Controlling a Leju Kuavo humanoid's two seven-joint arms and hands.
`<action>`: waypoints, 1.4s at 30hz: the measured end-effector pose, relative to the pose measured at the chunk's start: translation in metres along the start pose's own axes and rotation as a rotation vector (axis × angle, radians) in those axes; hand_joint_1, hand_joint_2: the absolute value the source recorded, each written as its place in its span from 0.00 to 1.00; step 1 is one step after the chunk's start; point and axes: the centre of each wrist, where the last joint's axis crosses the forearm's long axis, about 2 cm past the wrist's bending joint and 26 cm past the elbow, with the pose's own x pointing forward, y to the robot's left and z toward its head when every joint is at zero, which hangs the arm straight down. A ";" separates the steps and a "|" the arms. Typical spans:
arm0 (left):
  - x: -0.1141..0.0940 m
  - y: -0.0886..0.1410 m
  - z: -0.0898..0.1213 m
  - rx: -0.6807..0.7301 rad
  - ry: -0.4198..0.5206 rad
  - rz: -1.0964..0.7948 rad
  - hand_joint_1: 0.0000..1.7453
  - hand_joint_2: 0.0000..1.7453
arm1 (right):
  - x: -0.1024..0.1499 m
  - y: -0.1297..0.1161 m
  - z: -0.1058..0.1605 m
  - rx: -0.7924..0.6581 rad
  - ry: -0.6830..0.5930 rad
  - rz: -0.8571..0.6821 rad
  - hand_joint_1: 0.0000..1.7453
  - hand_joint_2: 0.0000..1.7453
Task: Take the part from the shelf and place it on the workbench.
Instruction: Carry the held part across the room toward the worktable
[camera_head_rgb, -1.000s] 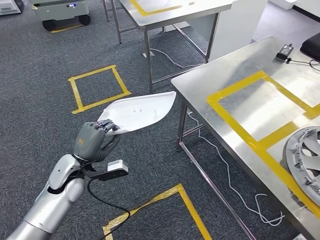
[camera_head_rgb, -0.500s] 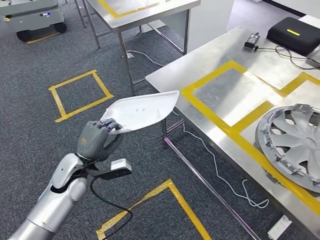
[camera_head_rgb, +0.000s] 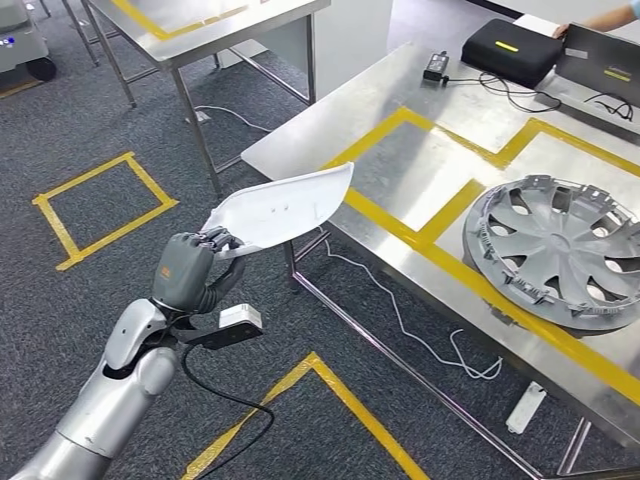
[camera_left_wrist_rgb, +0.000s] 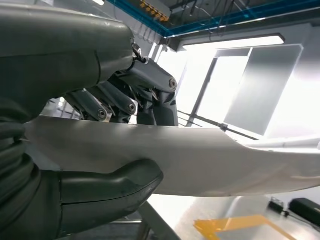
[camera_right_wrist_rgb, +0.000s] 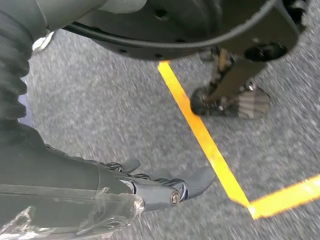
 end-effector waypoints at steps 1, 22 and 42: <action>0.000 0.000 -0.001 -0.002 0.000 0.006 1.00 1.00 | 0.000 0.000 0.000 0.000 0.001 0.001 0.00 1.00; 0.005 -0.008 -0.005 -0.058 0.011 0.075 1.00 1.00 | 0.002 -0.005 -0.001 0.005 -0.001 0.010 0.00 1.00; 0.005 -0.009 -0.019 -0.055 0.098 0.048 1.00 1.00 | 0.001 -0.009 -0.001 0.005 0.019 -0.002 0.00 1.00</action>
